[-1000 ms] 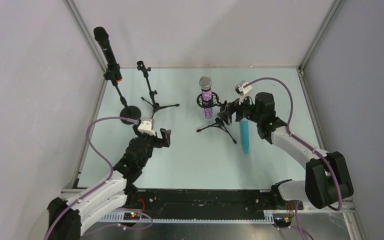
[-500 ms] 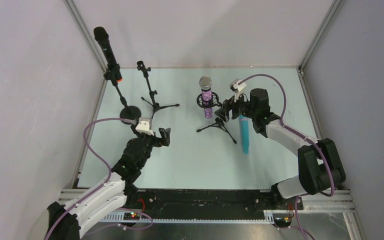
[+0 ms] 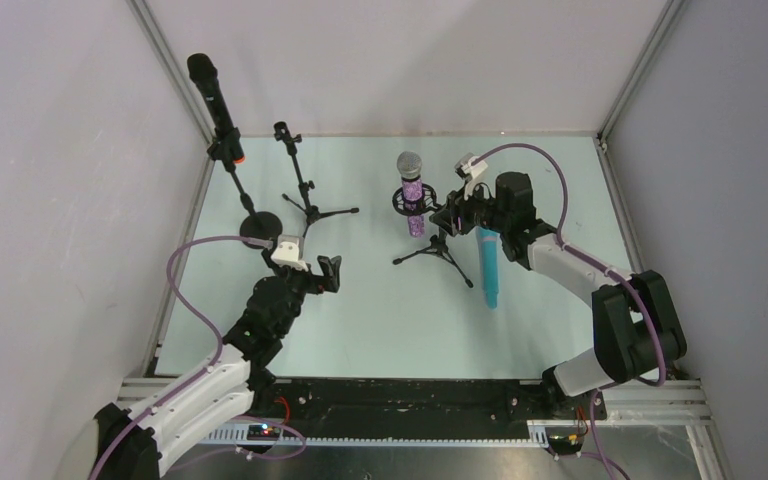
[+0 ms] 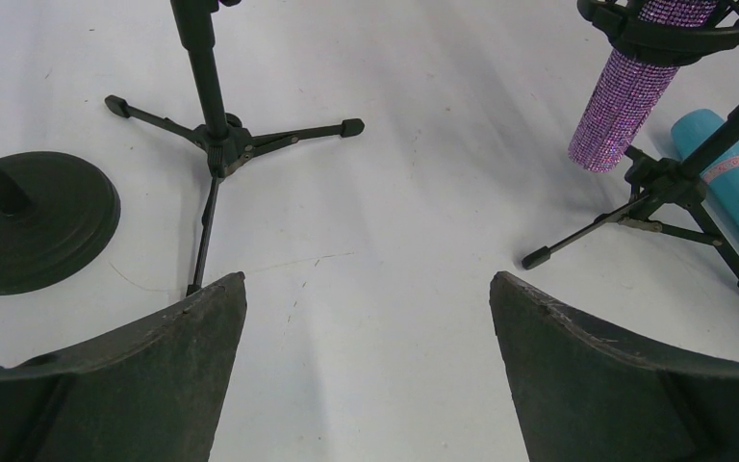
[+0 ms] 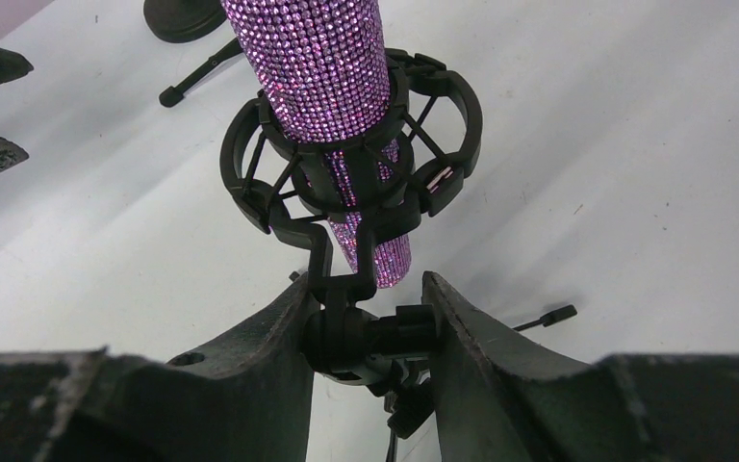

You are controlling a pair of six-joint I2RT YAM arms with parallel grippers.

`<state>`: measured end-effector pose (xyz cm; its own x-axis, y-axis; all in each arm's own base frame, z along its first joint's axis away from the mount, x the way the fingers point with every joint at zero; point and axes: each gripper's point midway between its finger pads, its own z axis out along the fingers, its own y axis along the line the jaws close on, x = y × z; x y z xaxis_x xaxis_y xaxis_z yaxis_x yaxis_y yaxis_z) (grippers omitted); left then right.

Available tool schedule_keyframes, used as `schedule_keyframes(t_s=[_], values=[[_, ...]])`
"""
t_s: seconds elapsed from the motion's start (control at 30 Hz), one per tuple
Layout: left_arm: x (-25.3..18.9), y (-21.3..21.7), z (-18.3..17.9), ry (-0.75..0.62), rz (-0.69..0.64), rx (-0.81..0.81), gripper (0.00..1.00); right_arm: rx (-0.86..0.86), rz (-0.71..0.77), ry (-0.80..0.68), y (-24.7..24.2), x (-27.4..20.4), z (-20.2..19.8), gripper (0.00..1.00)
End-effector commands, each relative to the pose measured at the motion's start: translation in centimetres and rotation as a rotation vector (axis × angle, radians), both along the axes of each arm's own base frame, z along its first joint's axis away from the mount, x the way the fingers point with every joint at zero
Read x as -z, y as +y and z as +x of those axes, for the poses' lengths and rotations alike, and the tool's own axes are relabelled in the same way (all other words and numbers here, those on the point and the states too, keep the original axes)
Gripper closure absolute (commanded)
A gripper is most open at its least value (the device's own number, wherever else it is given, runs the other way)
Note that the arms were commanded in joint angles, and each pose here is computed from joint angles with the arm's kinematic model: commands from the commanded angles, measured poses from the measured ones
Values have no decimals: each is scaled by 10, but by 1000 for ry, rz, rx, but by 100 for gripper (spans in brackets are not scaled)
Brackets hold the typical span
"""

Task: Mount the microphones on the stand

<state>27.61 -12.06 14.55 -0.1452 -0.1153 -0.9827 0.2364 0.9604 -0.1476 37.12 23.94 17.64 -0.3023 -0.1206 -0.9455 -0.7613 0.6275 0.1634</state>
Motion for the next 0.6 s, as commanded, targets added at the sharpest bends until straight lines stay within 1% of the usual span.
schedule_keyframes(t_s=[0.0,0.1,0.33,0.57], values=[[-11,-1,5,-29,-30,-7,0,-28,59,-52,13,-31,3,83],[-13,-4,6,-30,-27,5,0,-30,73,-73,16,-41,0,86],[-17,-1,2,-52,-35,3,0,-21,88,-132,16,-65,-6,88],[-19,0,1,-59,-36,0,0,-16,121,-157,15,-83,-11,90]])
